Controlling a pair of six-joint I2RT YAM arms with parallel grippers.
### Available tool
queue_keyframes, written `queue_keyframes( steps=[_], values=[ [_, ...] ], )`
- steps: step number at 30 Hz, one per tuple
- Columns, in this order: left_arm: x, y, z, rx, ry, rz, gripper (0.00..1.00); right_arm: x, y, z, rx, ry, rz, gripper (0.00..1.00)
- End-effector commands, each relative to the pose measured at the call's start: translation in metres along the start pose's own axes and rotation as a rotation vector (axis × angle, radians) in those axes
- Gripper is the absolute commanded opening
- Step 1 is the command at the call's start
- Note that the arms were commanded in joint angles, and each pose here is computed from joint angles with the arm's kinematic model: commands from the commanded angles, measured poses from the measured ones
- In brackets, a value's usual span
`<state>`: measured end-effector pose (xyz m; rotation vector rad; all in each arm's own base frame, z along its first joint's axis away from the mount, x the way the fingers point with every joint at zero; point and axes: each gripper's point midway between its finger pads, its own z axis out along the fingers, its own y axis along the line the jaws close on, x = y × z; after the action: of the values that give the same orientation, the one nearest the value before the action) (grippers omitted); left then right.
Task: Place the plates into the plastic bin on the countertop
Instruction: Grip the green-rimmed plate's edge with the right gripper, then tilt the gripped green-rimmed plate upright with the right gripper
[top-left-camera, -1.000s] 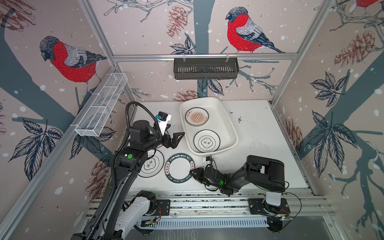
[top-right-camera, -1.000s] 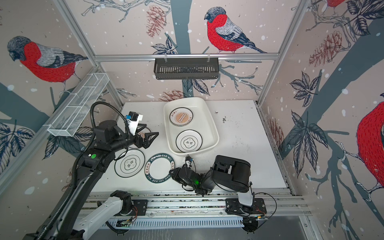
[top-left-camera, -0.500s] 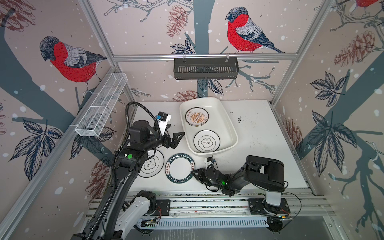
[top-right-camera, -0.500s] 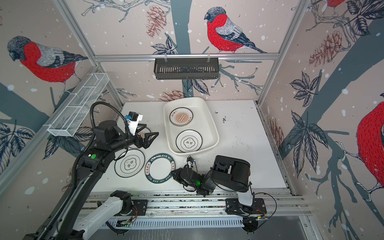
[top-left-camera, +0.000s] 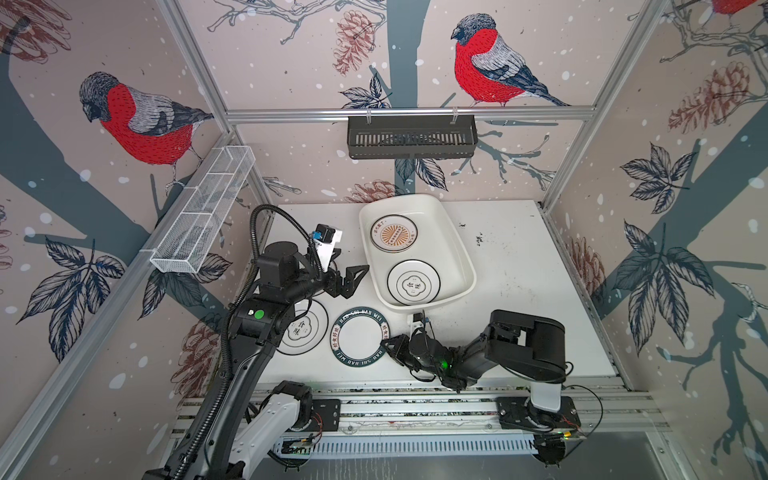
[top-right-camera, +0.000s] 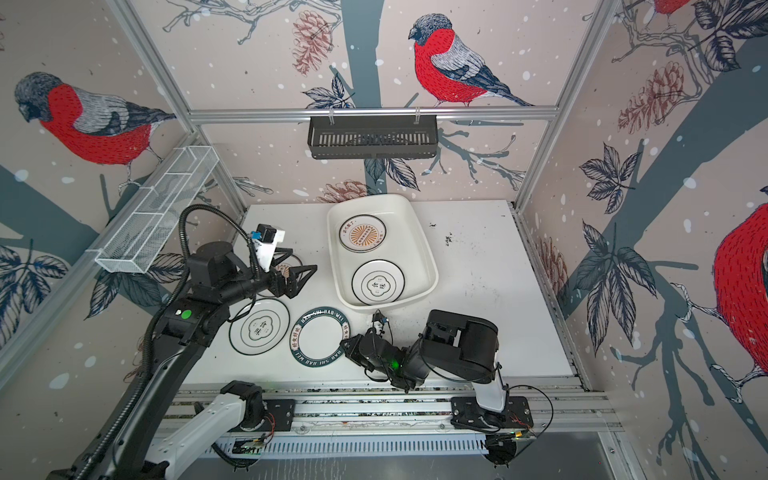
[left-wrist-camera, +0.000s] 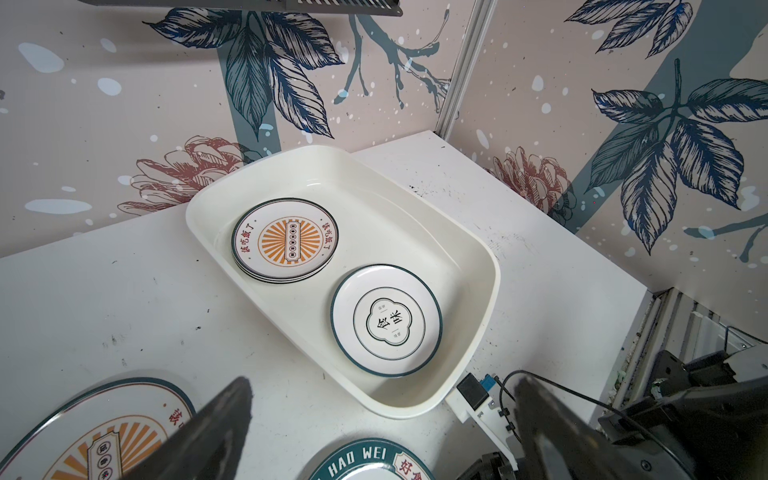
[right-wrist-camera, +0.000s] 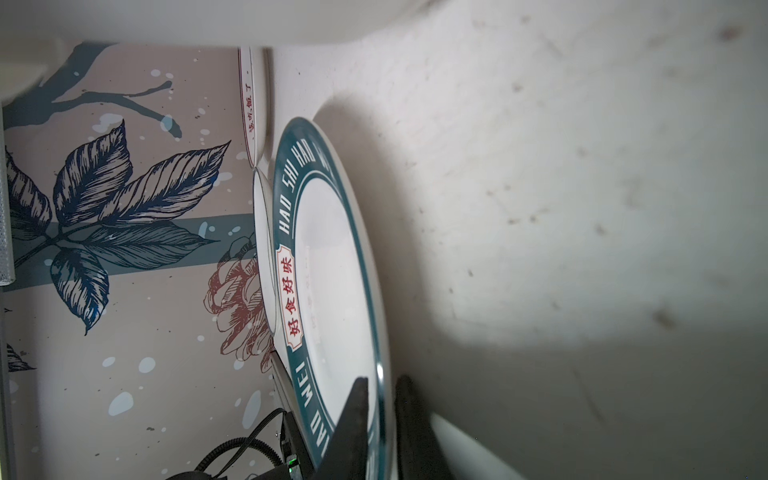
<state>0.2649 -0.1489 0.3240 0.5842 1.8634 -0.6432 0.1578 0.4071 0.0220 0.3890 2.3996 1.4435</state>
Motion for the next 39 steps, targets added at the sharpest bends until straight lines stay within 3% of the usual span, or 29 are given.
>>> queue_keyframes(
  steps=[1,14,39],
  values=[
    [-0.010,-0.005,-0.001,0.024,-0.039,0.020,0.98,0.000,-0.014,0.000,0.046,0.001,0.003,0.14],
    [-0.013,-0.005,-0.003,0.022,-0.047,0.020,0.98,-0.001,-0.014,-0.004,0.016,-0.004,0.013,0.03],
    [-0.021,-0.005,-0.008,0.000,-0.052,0.026,0.97,0.015,0.009,-0.021,-0.045,0.058,-0.055,0.02]
  ],
)
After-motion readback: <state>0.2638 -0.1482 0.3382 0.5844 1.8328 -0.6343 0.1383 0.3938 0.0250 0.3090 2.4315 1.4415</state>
